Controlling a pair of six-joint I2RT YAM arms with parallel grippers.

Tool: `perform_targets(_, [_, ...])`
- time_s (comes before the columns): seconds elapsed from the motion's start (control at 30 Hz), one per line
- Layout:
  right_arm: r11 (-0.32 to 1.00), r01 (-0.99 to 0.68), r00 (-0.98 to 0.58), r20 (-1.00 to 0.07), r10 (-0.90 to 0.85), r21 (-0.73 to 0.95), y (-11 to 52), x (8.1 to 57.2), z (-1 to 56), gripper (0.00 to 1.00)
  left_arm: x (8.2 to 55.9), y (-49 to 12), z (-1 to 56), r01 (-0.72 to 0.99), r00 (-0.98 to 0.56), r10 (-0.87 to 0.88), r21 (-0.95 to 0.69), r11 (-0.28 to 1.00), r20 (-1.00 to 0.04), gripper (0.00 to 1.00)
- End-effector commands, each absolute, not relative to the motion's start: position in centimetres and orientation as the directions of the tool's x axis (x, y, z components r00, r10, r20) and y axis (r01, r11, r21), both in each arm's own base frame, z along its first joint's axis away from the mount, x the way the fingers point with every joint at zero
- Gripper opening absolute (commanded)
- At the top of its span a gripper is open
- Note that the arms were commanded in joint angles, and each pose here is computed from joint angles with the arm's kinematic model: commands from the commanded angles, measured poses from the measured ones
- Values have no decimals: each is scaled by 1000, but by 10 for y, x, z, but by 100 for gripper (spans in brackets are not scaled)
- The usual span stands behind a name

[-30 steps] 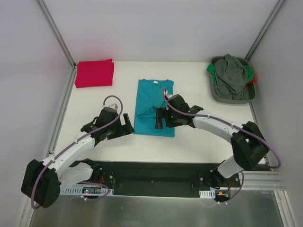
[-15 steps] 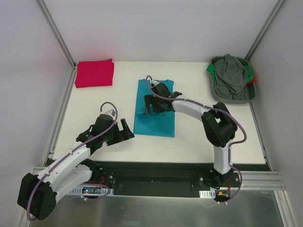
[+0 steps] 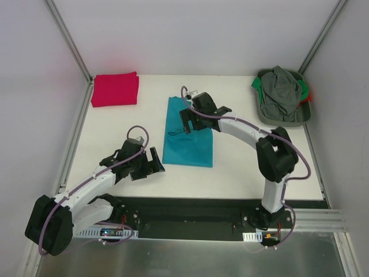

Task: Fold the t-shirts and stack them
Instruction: Fold the folded rectangular tshirt in 1/3 of the way

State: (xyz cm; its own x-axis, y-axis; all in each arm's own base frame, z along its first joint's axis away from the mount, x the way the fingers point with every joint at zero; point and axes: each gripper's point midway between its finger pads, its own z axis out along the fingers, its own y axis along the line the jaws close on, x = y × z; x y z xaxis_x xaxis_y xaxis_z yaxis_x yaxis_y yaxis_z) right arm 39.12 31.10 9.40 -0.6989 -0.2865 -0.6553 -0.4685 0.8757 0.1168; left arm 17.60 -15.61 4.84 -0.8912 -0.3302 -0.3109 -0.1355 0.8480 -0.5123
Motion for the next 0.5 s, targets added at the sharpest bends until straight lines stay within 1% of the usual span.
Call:
perform_targets(0.0, [826,-553,-587,-754,-293,110,304,356,151,96,194,-166,62,-137,-885,-345,-533,835,-313,99])
perform_targets(0.1, [748,-606,-666,-688,-289,272,325,316,135,96,200,-170,62,-147,-891,-345,-529,836,-297,99])
perform_targets(0.17, [712,-610,-710,-639,-295,349,344,296,120,96,200,-170,59,-155,-893,-344,-519,840,-291,99])
perform_targets(0.23, [672,-623,-724,-621,-301,401,368,283,110,96,198,-169,56,-162,-894,-348,-519,839,-282,99])
perform_targets(0.3, [652,-623,-735,-609,-299,432,387,284,103,96,195,-168,56,-160,-895,-347,-523,837,-282,99])
perform_targets(0.47, [655,-619,-732,-620,-282,433,421,322,97,96,182,-157,50,-173,-889,-355,-504,846,-290,99])
